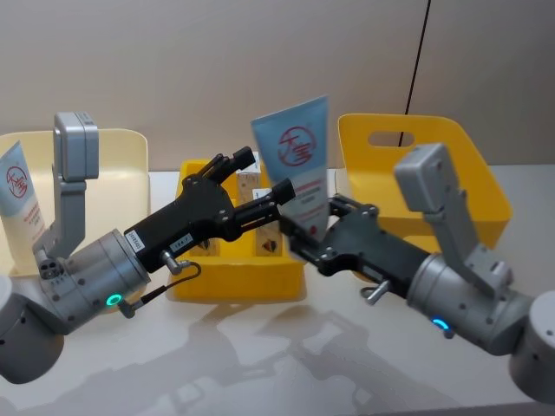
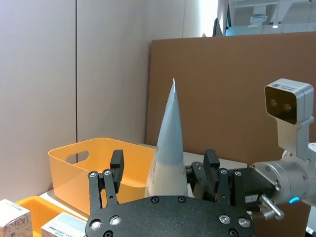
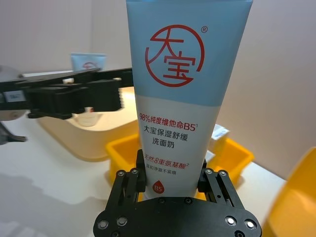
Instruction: Bimanual collaborative sorting of washing and personal care products
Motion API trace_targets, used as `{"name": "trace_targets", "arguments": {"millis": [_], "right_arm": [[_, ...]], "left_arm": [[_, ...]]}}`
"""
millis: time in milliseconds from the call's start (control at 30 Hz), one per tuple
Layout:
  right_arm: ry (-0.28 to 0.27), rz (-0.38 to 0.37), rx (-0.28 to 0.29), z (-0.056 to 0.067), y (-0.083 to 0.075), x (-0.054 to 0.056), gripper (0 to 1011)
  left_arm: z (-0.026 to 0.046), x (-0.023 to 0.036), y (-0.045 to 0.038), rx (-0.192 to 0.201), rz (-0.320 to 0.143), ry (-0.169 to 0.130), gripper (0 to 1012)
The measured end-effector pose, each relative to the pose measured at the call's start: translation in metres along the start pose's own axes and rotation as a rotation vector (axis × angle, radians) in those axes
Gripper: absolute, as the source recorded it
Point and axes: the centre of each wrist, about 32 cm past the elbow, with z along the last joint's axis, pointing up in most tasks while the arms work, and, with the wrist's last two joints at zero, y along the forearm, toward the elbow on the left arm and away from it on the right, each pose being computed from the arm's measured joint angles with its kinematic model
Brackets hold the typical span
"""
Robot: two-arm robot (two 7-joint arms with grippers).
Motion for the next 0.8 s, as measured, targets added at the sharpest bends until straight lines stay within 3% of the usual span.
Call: {"name": "trace_targets", "arguments": {"millis": [500, 800], "right_arm": [[-0.040, -0.215, 0.013, 0.001, -0.031, 0.020, 541], [-0.081, -0.362, 0.027, 0.001, -0.040, 0.044, 542]], "left_arm": [[0.0000, 0.0000, 0.0000, 0.000, 0.000, 0.000, 1000], [0.0000, 0.0000, 0.0000, 0.000, 0.000, 0.000, 1000]]}}
